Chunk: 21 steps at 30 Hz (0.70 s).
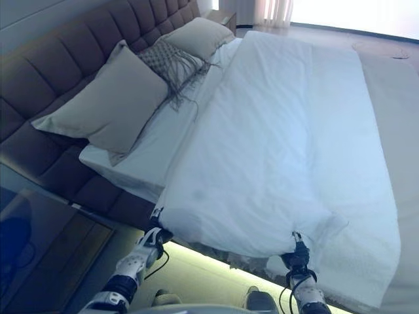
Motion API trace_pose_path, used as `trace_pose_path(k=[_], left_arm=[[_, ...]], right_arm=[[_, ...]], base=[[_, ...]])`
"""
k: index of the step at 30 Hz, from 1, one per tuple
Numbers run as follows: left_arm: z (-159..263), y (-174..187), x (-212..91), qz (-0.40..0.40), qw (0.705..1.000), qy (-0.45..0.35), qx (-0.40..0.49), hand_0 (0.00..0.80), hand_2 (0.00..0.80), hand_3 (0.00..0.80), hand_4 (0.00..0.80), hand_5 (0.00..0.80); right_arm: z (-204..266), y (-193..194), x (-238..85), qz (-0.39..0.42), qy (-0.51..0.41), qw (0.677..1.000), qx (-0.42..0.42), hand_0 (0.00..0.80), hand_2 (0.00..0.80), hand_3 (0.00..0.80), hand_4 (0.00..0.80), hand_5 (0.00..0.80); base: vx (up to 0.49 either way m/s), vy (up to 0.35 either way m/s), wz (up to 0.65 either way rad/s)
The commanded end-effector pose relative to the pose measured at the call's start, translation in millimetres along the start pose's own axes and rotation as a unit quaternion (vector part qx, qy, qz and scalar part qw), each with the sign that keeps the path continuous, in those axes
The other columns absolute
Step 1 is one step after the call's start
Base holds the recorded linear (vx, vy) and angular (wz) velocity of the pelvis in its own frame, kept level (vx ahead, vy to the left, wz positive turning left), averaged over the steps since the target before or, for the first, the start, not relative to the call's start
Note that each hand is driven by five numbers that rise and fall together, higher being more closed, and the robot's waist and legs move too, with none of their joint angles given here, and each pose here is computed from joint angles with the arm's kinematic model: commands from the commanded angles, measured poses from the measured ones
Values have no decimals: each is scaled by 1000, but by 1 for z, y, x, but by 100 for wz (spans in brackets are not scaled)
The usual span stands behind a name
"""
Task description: Make the bed neatly
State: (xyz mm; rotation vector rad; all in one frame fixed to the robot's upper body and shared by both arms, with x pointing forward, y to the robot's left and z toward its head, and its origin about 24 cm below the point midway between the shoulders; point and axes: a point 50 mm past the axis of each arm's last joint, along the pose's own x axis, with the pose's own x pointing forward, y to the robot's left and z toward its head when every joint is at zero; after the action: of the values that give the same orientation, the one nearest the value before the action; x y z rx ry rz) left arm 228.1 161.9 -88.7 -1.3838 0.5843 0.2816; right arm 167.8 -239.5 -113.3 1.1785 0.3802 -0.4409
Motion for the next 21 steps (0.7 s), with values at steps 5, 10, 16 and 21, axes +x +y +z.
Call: trace_pose_path(k=[5, 10, 16, 21], left_arm=[[1, -31, 6, -46, 996, 12, 79, 800, 800, 800, 800, 800], [13, -14, 0, -7, 995, -5, 95, 800, 800, 800, 800, 800], [5, -33, 11, -43, 987, 5, 157, 800, 800, 800, 800, 800], [-1, -87, 32, -139, 972, -25, 186, 800, 800, 800, 800, 800]], right_arm=[[25, 25, 8, 11, -49, 991, -121, 800, 800, 800, 800, 800], [-14, 20, 3, -7, 6, 998, -59, 800, 800, 800, 800, 800], [-41, 25, 4, 10, 50, 996, -79, 800, 800, 800, 800, 800], [-36, 98, 45, 98, 38, 985, -136, 800, 800, 800, 800, 800]], base=[[88, 514, 8], [80, 329, -10], [-88, 208, -17], [-387, 123, 33]])
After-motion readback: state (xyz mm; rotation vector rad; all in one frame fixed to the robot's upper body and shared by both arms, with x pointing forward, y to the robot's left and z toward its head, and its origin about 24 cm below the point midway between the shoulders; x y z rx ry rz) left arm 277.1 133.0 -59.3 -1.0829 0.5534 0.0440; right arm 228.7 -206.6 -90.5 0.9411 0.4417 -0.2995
